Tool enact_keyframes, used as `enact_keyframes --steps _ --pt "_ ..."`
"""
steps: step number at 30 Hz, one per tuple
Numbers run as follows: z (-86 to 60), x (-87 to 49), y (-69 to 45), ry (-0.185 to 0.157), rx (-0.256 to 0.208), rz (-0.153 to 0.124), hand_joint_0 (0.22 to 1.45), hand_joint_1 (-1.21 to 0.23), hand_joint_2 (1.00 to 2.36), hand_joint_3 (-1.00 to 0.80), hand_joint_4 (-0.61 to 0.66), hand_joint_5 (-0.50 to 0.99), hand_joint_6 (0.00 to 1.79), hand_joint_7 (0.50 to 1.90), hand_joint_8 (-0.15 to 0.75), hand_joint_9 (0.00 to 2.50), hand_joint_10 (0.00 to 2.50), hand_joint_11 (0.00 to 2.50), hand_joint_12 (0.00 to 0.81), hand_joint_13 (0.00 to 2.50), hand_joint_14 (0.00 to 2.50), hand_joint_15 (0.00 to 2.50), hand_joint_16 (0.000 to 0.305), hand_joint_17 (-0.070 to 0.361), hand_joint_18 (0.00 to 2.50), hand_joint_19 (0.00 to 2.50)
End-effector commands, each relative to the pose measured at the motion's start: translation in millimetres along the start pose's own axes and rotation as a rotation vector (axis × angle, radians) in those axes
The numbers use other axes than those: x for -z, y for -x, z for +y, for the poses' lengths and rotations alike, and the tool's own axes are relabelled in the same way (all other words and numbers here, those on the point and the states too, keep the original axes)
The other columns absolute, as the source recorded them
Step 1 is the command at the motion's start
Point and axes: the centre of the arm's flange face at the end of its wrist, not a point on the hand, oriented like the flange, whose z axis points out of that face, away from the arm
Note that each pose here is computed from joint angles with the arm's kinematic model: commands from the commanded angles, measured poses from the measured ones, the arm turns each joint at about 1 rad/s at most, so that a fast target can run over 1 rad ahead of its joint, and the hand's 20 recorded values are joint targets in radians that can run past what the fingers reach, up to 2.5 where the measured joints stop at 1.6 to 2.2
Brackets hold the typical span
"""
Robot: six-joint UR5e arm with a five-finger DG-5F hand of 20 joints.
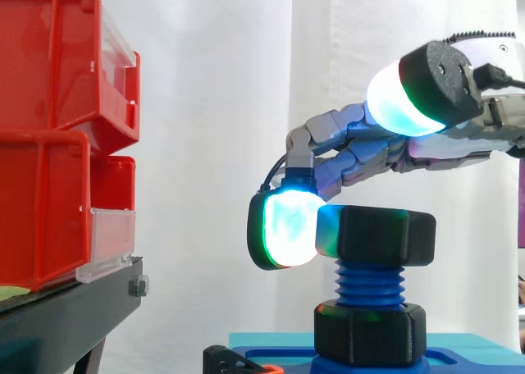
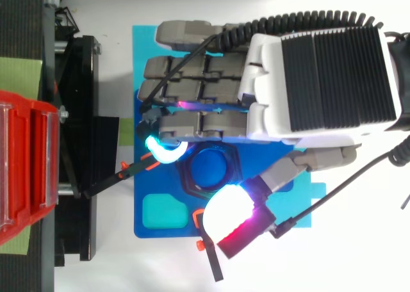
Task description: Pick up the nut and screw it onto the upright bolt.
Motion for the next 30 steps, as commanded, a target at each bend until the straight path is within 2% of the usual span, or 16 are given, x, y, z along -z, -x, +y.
enact_keyframes --steps 1,7,20,23,28,29,30 --pt "-5.9 2.0 2.3 0.002 0.014 -0.002 0.5 -0.07 1.0 -0.5 0.22 -0.08 0.5 1.4 0.277 0.51 0.0 0.0 0.267 0.4 0.0 0.0 0.027 0.061 0.15 0.0" --pt "-11.5 3.4 8.5 0.011 0.019 -0.006 0.5 -0.08 1.0 -0.5 0.23 -0.07 0.5 1.43 0.281 0.53 0.0 0.0 0.264 0.41 0.0 0.0 0.027 0.06 0.17 0.0" --pt "-21.7 7.4 11.4 0.015 0.023 -0.005 0.5 -0.08 1.0 -0.5 0.25 -0.06 0.5 1.46 0.288 0.56 0.0 0.0 0.26 0.43 0.0 0.0 0.026 0.059 0.19 0.0" --pt "-24.3 8.1 16.4 0.017 0.023 -0.006 0.51 -0.08 1.0 -0.5 0.25 -0.04 0.5 1.47 0.294 0.61 0.0 0.0 0.256 0.47 0.0 0.0 0.026 0.058 0.22 0.0" --pt "-24.1 5.8 34.8 0.034 0.035 -0.027 0.52 -0.1 1.0 -0.5 0.25 -0.02 0.5 1.43 0.295 0.71 0.0 0.0 0.235 0.56 0.0 0.0 0.022 0.051 0.29 0.0" --pt "-23.7 5.6 35.5 0.038 0.036 -0.028 0.52 -0.1 1.0 -0.5 0.25 -0.03 0.5 1.37 0.292 0.71 0.0 0.0 0.235 0.57 0.0 0.0 0.022 0.05 0.29 0.0" --pt "-24.5 5.7 39.2 0.041 0.042 -0.032 0.52 -0.1 1.0 -0.5 0.27 -0.06 0.5 1.21 0.281 0.69 0.0 0.0 0.238 0.57 0.0 0.0 0.022 0.051 0.29 0.0"
